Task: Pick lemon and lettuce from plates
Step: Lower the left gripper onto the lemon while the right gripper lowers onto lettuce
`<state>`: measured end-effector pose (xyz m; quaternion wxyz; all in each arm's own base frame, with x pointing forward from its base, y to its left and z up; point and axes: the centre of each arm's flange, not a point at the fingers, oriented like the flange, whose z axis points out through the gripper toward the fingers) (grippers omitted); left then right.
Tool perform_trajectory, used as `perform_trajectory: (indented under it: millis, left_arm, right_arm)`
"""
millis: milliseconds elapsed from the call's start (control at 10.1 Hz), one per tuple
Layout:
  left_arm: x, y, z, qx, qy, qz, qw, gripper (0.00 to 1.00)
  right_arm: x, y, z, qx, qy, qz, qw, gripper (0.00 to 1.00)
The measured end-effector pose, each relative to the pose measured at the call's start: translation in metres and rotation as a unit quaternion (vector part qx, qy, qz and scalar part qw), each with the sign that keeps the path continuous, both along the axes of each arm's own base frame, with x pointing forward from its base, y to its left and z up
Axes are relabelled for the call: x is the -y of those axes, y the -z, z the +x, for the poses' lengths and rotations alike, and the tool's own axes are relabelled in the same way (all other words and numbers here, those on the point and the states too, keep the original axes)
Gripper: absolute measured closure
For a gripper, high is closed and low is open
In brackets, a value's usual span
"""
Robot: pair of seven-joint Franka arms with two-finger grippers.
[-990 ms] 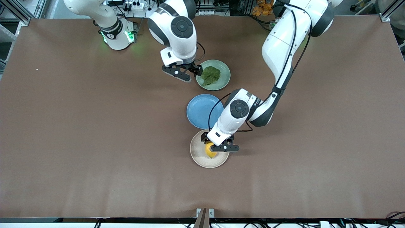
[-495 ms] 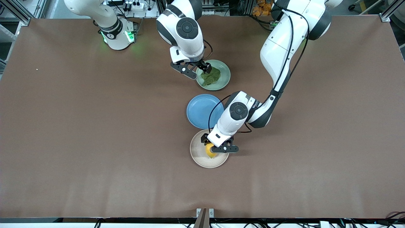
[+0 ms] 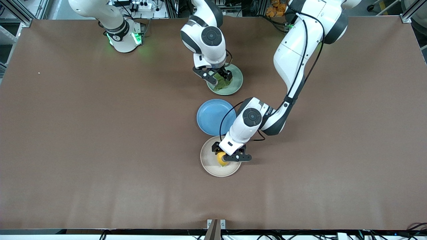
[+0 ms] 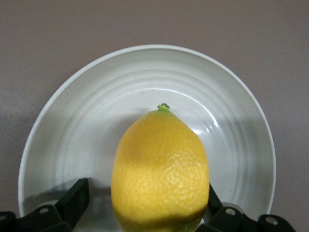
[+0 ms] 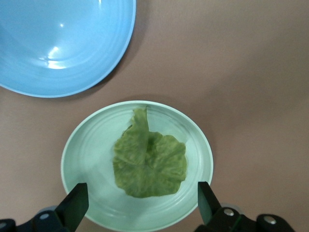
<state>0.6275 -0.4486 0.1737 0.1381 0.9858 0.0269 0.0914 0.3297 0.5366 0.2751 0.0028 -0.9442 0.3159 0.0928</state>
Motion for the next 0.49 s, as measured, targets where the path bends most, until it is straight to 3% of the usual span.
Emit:
perform_trajectory:
  millis: [297, 495]
  left_arm:
    - [-0.001, 0.0, 0.001, 0.001, -0.001, 0.0, 1.0, 0.01]
    - [-0.002, -0.002, 0.003, 0.003, -0.002, 0.0, 1.0, 0.12]
  right_arm:
    - [-0.002, 0.021, 0.001, 0.004, 0.003, 0.001, 1.0, 0.0]
    - [-0.007, 0.039, -0.002, 0.009, 0.002, 0.004, 1.0, 0.0]
